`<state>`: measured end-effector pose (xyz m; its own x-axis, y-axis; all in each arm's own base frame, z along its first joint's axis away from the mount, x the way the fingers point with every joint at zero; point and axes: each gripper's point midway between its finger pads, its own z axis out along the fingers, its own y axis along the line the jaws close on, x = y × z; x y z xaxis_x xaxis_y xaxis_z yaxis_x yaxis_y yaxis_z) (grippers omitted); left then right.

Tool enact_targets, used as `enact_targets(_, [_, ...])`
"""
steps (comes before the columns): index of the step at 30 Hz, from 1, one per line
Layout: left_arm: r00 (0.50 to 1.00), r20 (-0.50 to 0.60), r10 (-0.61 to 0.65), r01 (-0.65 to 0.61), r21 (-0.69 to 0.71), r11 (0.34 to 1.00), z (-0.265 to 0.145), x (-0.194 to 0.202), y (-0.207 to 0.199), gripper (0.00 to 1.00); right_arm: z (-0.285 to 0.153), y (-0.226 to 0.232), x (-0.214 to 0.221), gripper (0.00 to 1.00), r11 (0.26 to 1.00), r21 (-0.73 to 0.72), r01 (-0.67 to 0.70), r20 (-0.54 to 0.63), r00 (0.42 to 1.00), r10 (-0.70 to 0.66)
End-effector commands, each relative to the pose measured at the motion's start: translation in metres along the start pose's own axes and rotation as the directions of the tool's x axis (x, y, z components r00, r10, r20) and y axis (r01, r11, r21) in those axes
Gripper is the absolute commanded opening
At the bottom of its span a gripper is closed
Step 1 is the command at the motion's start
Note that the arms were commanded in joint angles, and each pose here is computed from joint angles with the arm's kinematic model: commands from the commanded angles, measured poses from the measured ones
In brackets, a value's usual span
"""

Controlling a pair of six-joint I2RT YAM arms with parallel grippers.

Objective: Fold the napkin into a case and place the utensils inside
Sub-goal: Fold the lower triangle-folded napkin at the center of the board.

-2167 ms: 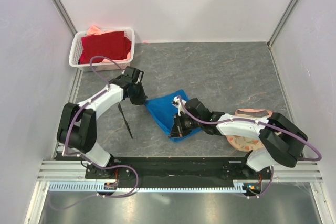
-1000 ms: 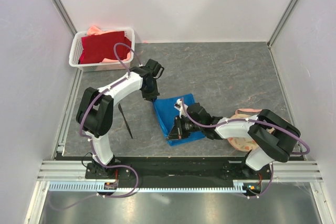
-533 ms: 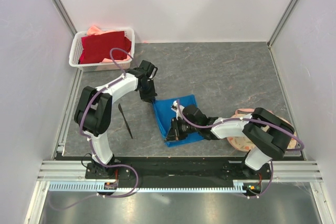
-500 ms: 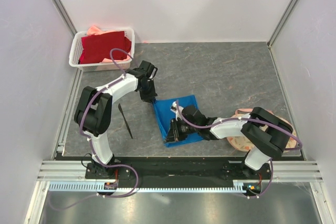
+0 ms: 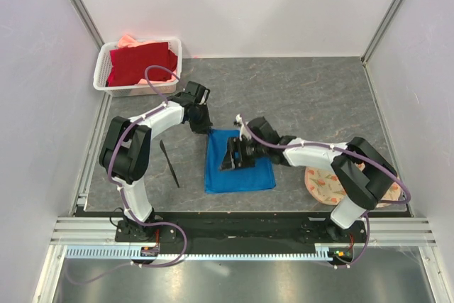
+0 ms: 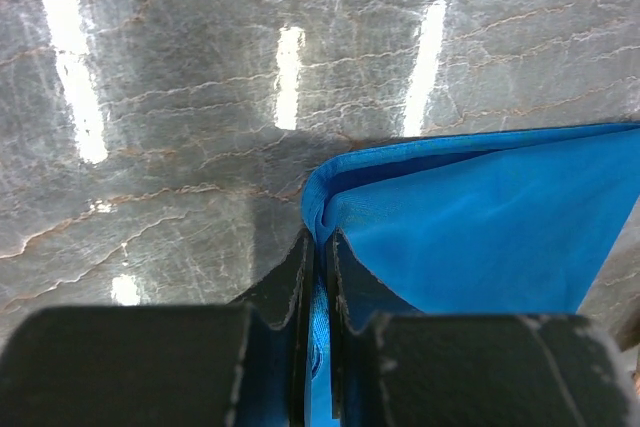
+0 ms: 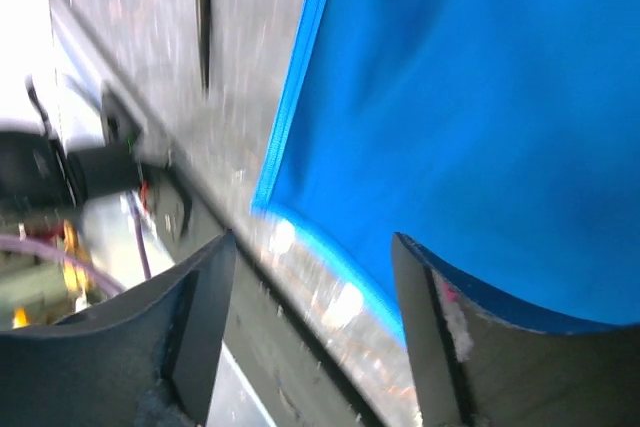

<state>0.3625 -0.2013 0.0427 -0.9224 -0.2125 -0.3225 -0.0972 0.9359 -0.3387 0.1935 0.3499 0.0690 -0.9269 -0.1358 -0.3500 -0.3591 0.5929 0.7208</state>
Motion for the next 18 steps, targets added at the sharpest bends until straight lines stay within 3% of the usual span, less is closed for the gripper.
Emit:
enact_targets(1, [0.999, 0.035, 0.025, -0.027, 0.052, 0.998, -0.005, -0.009, -0.011, 0.02, -0.009, -0.013, -0.062, 0.66, 0.996, 0.080, 0.031, 0.098, 0.994, -0.039])
enact_targets(3, [0.999, 0.032, 0.022, -0.024, 0.056, 0.998, -0.005, -0.008, -0.011, 0.02, -0.005, -0.020, -0.087, 0.61, 0.989, 0.134, 0.054, 0.119, 0.990, -0.070])
enact_targets(6, [0.999, 0.029, 0.021, -0.023, 0.058, 0.998, -0.006, -0.007, -0.011, 0.02, 0.002, -0.038, -0.114, 0.45, 0.967, 0.244, 0.075, 0.141, 0.984, -0.112])
enact_targets(7, [0.999, 0.031, 0.021, -0.023, 0.060, 0.998, -0.006, -0.008, -0.012, 0.02, 0.003, -0.041, -0.119, 0.33, 0.963, 0.257, 0.074, 0.143, 0.983, -0.114])
enact_targets(13, [0.999, 0.031, 0.017, -0.019, 0.065, 0.998, -0.009, -0.006, -0.012, 0.02, 0.021, -0.061, -0.140, 0.05, 0.957, 0.285, 0.059, 0.140, 0.985, -0.103])
enact_targets(18, [0.999, 0.035, 0.025, -0.027, 0.059, 0.998, -0.010, -0.006, -0.010, 0.02, 0.027, -0.075, -0.145, 0.00, 0.952, 0.301, 0.046, 0.134, 0.987, -0.090])
